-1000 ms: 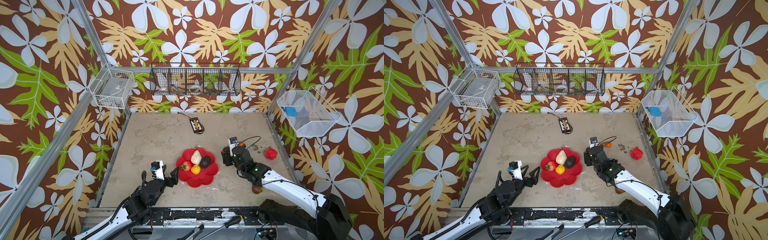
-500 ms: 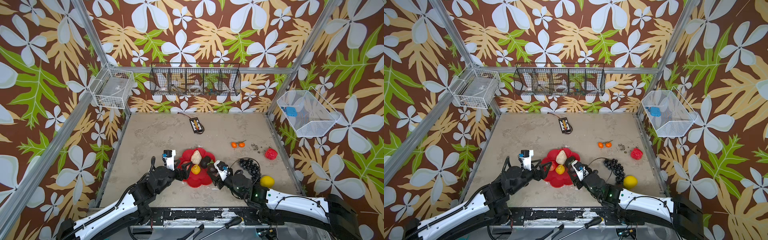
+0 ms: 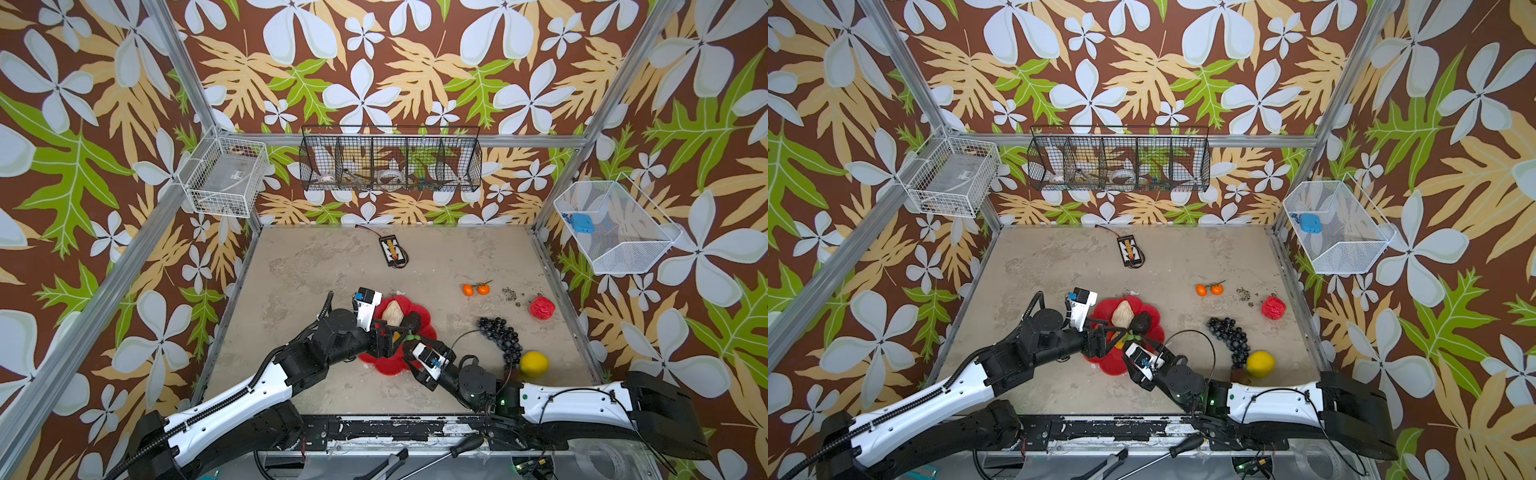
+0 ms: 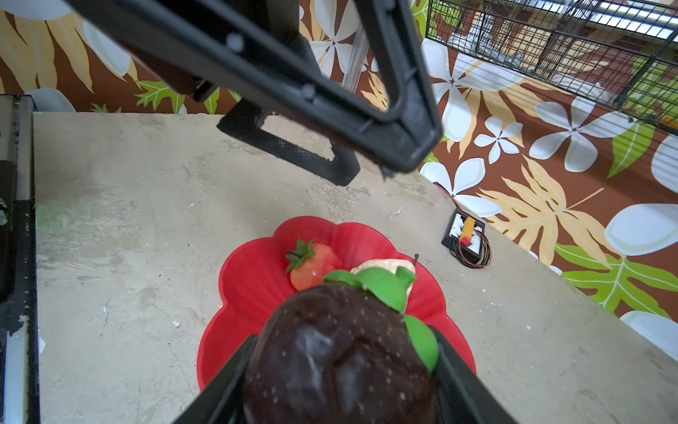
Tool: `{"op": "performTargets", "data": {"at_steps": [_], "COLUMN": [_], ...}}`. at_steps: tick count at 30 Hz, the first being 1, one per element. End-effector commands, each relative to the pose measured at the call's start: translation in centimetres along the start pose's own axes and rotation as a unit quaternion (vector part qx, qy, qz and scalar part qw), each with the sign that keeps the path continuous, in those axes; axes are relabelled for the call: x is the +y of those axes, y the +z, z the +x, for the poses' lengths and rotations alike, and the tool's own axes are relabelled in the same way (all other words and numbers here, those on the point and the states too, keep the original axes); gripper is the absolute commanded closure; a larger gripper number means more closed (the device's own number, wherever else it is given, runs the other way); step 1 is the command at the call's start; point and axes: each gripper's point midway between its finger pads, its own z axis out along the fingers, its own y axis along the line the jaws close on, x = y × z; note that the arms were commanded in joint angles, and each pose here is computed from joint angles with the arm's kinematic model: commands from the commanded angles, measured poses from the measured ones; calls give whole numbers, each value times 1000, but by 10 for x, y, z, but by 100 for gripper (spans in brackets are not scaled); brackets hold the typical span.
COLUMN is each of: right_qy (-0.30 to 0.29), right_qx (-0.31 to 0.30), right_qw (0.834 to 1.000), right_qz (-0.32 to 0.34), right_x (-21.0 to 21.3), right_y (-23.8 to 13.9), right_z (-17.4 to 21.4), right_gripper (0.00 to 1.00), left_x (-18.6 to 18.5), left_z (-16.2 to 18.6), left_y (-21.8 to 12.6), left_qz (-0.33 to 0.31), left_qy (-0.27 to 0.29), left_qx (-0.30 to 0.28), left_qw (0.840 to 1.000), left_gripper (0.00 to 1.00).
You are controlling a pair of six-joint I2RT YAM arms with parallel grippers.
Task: Place and organize the fake fruits in the fruit bowl
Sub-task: 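Carry the mangosteen toward the bowl with the right gripper while the left reaches in, then hold the mangosteen up to the left gripper with the right gripper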
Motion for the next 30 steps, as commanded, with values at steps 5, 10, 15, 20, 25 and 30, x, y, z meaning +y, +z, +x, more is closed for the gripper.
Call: {"op": "performTargets", "data": {"at_steps": [5,10,15,20,25,30], "right_qy": [-27,-53,-69,-70,-65,-63], "right_qx": [-24,-15,-10,-11,-11,-9], "right_qw": [999,998,997,997,997,997], "right_qz": [26,30,28,31,31,32], "right_x": [3,11,20,22,22,22], "right_y": [3,6,9,11,12,12], "right_z": [-15,-10,-9,-10,-11,-9], "right_gripper": [37,37,38,38,38,37], "left_x": [2,7,11,11,11,11], "left_z": [13,13,13,19,25,28], "left_y": [8,9,11,14,15,15], "left_qz": [16,14,14,16,22,24], "left_qy": [-18,-29,-38,-41,-44,-47], "left_qx": [40,44,47,63,77,82], "left_qw": [999,999,998,997,996,995], "left_gripper": [31,39,49,55,63,71]}}
